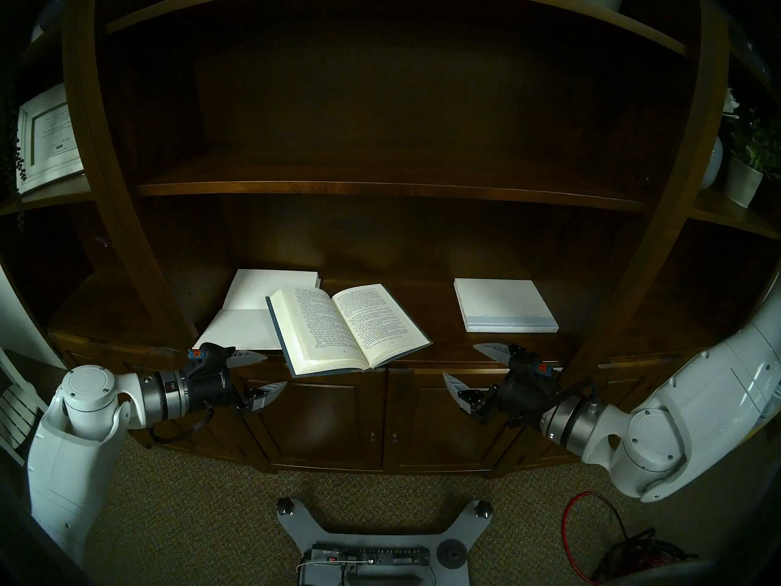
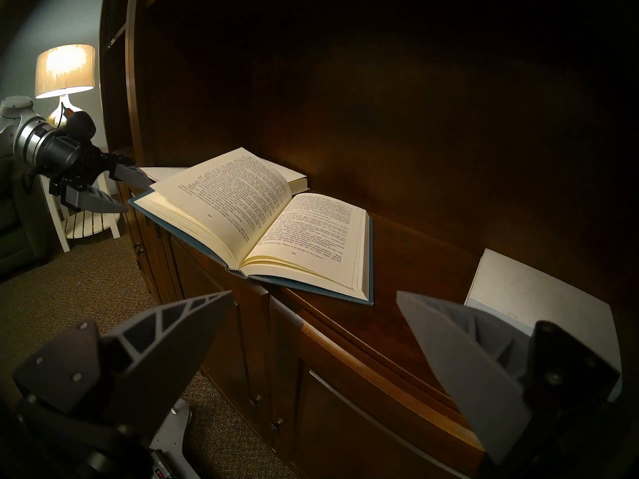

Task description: Close the books and align them horizontally on the shelf

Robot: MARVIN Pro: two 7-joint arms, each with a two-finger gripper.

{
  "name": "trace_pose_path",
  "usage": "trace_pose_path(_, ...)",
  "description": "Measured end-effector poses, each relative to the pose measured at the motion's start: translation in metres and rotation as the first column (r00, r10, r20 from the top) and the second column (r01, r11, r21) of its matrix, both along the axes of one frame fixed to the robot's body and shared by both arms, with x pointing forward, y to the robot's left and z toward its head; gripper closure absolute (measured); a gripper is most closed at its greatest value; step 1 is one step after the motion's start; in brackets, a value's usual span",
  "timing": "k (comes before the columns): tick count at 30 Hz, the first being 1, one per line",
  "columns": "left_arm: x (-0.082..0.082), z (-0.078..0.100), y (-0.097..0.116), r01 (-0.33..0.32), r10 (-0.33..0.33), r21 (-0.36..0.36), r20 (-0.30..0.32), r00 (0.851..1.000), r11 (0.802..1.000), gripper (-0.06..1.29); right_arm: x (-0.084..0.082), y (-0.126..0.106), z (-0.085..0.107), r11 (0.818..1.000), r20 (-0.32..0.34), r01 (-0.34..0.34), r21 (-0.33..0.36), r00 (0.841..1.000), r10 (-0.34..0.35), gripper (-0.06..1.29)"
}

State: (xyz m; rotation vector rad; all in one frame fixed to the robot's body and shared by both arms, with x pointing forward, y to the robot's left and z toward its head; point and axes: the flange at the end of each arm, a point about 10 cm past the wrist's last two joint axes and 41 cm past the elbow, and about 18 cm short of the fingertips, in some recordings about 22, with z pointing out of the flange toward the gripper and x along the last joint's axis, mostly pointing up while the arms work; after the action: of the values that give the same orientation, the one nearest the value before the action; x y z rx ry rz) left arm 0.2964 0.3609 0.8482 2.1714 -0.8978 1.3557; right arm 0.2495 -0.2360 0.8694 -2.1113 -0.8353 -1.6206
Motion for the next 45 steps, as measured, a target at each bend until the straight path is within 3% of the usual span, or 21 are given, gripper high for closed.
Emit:
trace_pose_path(13,0.016,0.022,-0.022,0.014,-0.014,-0.006,0.037,0.999,1.0,0.0,0.0,0.0,0.0,1.0,0.0,0.0,0.0,1.0,0.0,-0.01)
trace_pose_path(30,0.044,0.057,-0.068,0.023,-0.017,-0.066,0.089,0.996,0.998,0.0,0.0,0.0,0.0,1.0,-0.001,0.0,0.0,1.0,0.0,-0.01)
trace_pose_path(37,0.056,0.056,-0.095,0.007,0.004,-0.124,0.084,0.996,0.992,0.0,0.0,0.0,0.0,1.0,-0.001,0.0,0.0,1.0,0.0,-0.01)
trace_pose_path(45,0.074,0.045,-0.094,-0.041,0.053,-0.226,0.046,0.998,0.973,0.0,0.0,0.0,0.0,1.0,-0.001,0.0,0.0,1.0,0.0,-0.01)
